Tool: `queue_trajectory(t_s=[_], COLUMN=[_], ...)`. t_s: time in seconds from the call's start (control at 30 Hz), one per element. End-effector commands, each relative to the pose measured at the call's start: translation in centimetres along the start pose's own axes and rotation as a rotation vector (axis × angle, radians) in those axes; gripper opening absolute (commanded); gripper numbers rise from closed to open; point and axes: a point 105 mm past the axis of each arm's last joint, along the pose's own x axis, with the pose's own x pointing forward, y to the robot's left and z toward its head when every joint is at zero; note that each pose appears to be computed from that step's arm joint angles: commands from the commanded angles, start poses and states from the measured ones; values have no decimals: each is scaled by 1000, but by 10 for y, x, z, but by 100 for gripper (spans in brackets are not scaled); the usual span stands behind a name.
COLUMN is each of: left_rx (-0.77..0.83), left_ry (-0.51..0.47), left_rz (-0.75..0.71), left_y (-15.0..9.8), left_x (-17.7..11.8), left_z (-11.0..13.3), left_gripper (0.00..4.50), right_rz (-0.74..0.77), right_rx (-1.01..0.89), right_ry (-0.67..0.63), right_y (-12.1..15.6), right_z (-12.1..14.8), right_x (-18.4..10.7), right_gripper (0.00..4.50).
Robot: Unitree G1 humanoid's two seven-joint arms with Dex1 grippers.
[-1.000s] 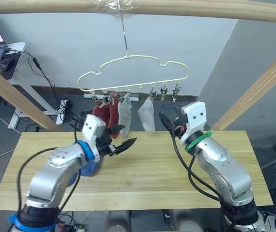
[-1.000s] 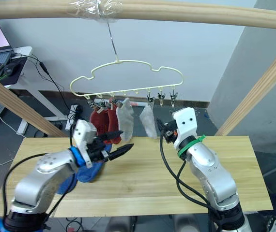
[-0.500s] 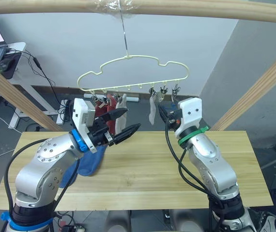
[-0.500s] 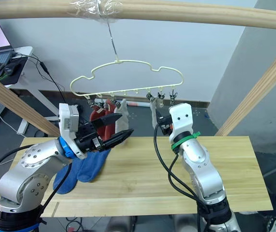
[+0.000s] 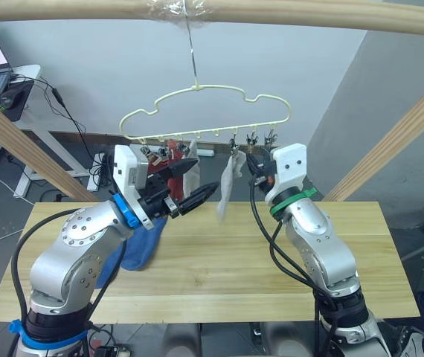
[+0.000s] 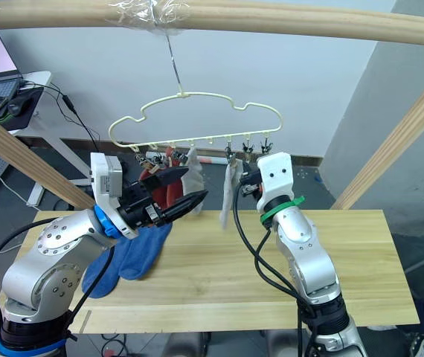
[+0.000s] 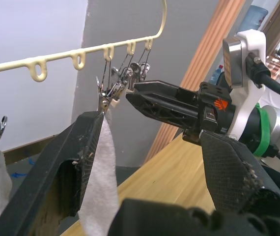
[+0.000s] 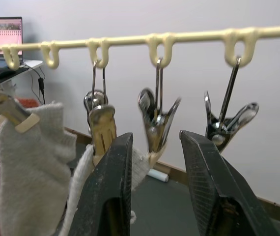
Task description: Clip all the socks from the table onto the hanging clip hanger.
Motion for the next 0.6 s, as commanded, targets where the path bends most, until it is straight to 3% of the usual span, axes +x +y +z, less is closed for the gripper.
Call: queue_trajectory(t_s=[0.03,0.6], left_rx=[15,-14], left_ry=[-53,-59], left_rz=[-44,-64], left_y=[-11,-22], left_x=[0,5], left_z=[14,14], left_gripper=[356,356], right_rz=[-19,-19], right_rx=[-2,2], right_ry=[-60,-87], right_y=[0,4], right_z=[13,17], right_x=[3,21], right_gripper=[157,157])
